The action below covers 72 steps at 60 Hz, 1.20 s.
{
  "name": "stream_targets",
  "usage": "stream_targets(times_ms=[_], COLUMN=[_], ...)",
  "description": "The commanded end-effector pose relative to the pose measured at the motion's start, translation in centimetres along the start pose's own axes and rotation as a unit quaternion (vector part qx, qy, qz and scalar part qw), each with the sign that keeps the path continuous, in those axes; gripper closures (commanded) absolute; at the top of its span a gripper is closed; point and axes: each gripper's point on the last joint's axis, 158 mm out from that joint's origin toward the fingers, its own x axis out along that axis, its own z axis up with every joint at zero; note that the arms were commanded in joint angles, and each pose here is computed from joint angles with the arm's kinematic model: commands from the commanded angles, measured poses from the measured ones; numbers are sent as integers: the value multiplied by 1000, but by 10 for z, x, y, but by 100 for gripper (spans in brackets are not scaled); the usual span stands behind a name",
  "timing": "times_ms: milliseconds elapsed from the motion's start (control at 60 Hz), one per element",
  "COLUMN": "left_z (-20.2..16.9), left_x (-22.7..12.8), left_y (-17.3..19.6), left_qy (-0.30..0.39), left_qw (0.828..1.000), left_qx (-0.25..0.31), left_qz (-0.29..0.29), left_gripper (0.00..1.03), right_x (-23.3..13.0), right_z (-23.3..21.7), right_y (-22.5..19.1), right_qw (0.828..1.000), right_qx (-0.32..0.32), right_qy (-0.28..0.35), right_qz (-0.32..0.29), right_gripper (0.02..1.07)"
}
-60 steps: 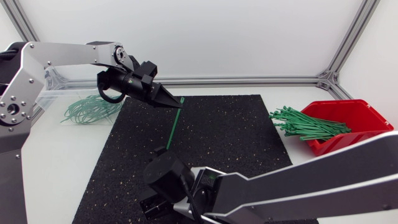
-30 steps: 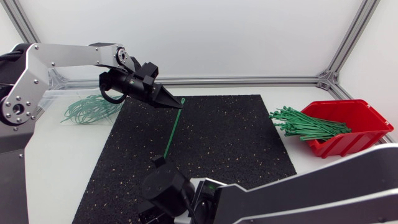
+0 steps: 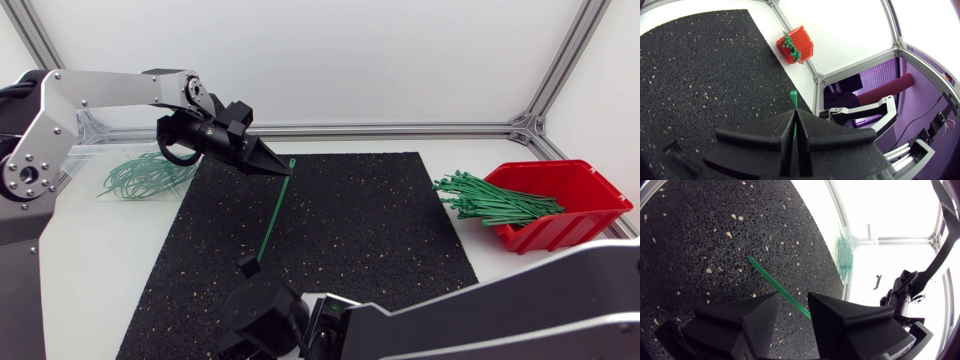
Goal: Take a green cable tie from the red box, thread the tail through the head to close it, then place it in the transparent bin on the left.
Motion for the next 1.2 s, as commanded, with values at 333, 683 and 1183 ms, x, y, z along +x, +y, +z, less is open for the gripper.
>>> stream_targets(times_ms=[333,683,1183], left_z=[3,4,1], left_x=[2,2,3], left_y=[2,5,4], left_qy=[-1,-2,0], left_qw=[1000,1000,1000], left_qx=[4,4,1], left_qz=[-9,-10,-12], left_gripper=[100,100,100], right_x=[6,-5,-6], right_z=[2,6,10], right_y=[17,-1,-1], right_qw=[999,999,999], right_qx=[-46,-36,-25], right_qy=[-2,-12,-37], right_qz=[0,-24,-15], right_gripper=[70,75,85])
